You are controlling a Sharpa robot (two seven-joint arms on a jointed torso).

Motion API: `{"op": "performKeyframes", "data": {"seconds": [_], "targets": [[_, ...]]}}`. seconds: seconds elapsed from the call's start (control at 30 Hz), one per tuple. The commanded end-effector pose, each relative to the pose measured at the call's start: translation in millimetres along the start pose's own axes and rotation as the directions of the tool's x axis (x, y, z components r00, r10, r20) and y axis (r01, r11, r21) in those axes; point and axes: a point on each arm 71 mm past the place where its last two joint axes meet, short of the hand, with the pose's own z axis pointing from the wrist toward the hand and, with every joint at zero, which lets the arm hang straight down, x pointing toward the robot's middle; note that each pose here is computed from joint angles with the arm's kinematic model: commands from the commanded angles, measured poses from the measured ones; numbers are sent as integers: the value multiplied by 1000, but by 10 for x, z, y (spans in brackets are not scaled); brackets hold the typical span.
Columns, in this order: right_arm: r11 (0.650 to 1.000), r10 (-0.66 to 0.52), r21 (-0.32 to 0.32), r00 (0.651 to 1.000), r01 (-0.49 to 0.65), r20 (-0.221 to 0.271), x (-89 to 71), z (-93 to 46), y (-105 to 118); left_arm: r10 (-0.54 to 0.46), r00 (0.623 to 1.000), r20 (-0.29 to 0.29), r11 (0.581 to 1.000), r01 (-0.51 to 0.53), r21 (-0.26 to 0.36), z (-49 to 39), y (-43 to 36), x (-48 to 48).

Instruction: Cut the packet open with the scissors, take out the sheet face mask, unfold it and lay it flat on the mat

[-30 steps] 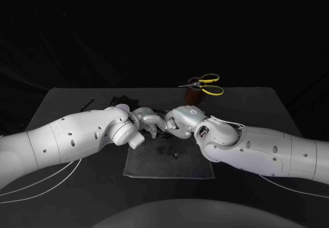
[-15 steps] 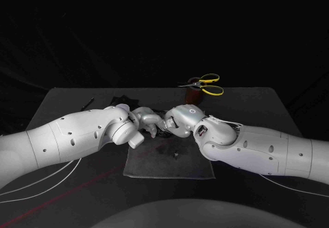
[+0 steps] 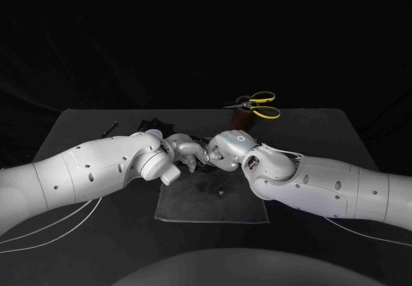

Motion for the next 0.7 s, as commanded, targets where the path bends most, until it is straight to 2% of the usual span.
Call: {"op": "performKeyframes", "data": {"seconds": [0.03, 0.7], "targets": [[1000, -17, 13, 999, 17, -28, 36, 1, -18, 6, 999, -45, 1000, -6, 0, 0, -10, 60], [999, -32, 9, 998, 32, -51, 62, -1, -22, 2, 999, -49, 1000, -2, 1, -2, -11, 63]]}}
